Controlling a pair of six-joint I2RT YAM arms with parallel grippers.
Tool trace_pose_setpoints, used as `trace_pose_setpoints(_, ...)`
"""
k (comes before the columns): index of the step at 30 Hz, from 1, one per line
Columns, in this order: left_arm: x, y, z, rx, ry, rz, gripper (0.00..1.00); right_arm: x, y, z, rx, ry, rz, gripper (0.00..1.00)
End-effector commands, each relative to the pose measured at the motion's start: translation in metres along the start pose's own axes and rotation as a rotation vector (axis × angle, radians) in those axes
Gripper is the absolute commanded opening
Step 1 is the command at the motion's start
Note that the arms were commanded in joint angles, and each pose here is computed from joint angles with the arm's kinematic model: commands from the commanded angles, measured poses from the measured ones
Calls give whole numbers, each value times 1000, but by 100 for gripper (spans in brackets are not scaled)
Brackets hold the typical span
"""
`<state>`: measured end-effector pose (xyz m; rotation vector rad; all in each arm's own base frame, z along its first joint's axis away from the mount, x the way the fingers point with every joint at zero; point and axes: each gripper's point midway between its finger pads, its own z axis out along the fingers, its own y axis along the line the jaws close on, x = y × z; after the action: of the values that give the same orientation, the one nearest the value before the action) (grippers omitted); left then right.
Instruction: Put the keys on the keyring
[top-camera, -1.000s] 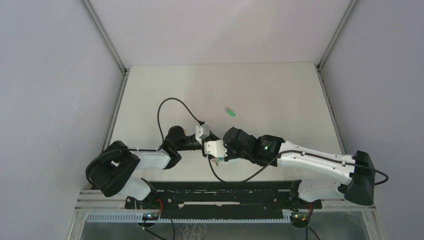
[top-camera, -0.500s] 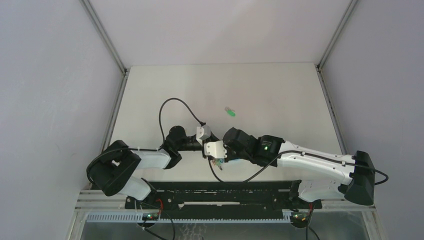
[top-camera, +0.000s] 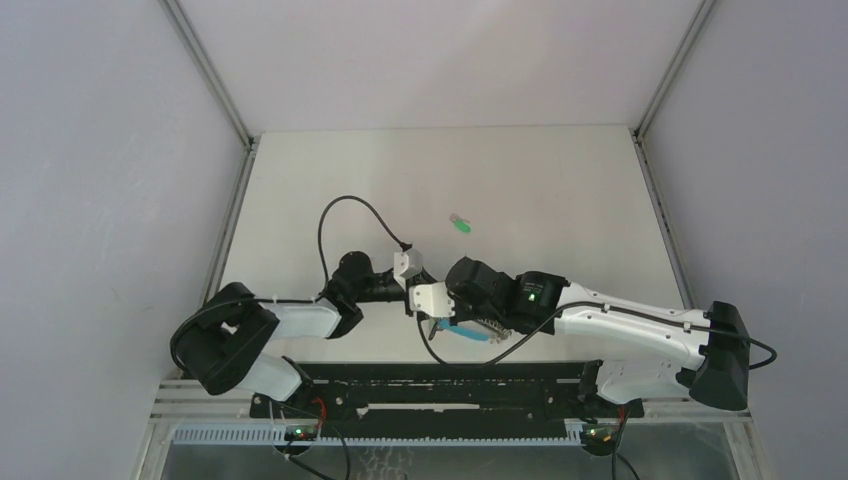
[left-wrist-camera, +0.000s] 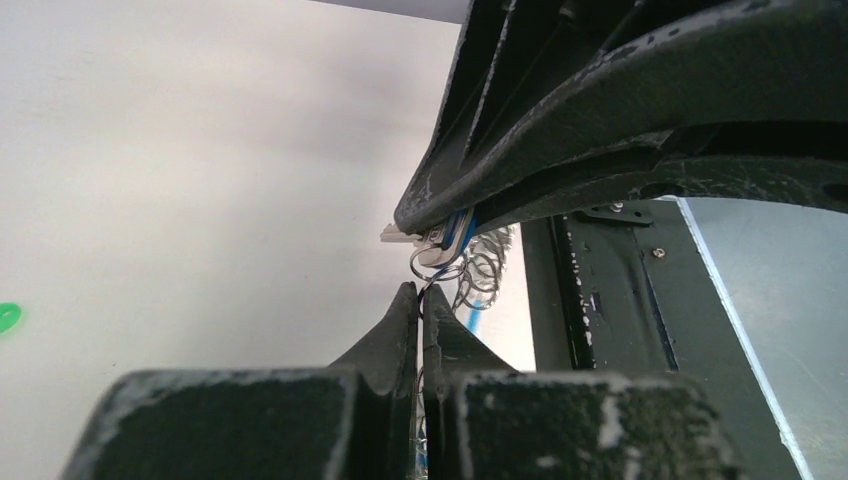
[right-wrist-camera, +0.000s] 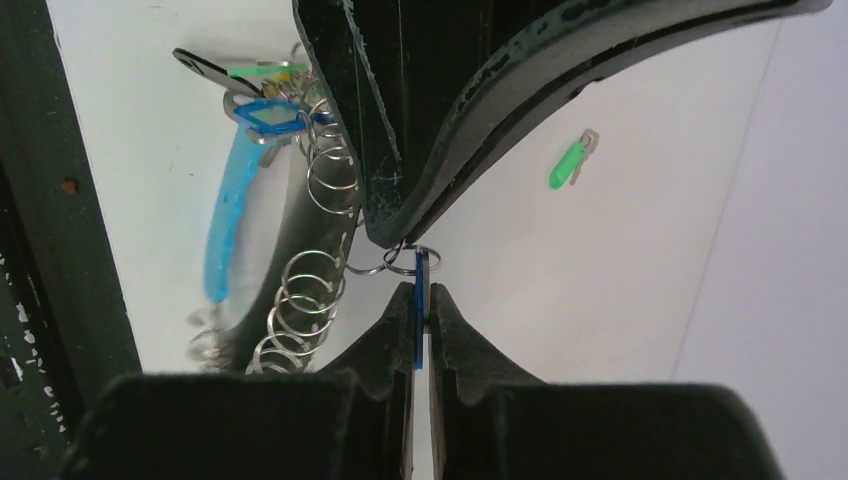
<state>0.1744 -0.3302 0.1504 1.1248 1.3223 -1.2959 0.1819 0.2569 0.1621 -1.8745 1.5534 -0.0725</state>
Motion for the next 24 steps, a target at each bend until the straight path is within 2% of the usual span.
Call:
trace_pose_setpoints(1,-10,10,-3,-96,-8,23,0,-12,-23,-17,106,-49,90,0)
trace_pose_setpoints(7,-7,29,-20,-286,-20,-19,0,-7,-12,-12,57,-38,165,0)
trace_pose_setpoints(13,-14,44,-37,-437,-91,-53,0,-15,8,-1,-58,-70,271,0)
trace_pose_setpoints(24,-16,58,-48,-564,-174,-99,0,-16,26,27,-163,-89,432,0)
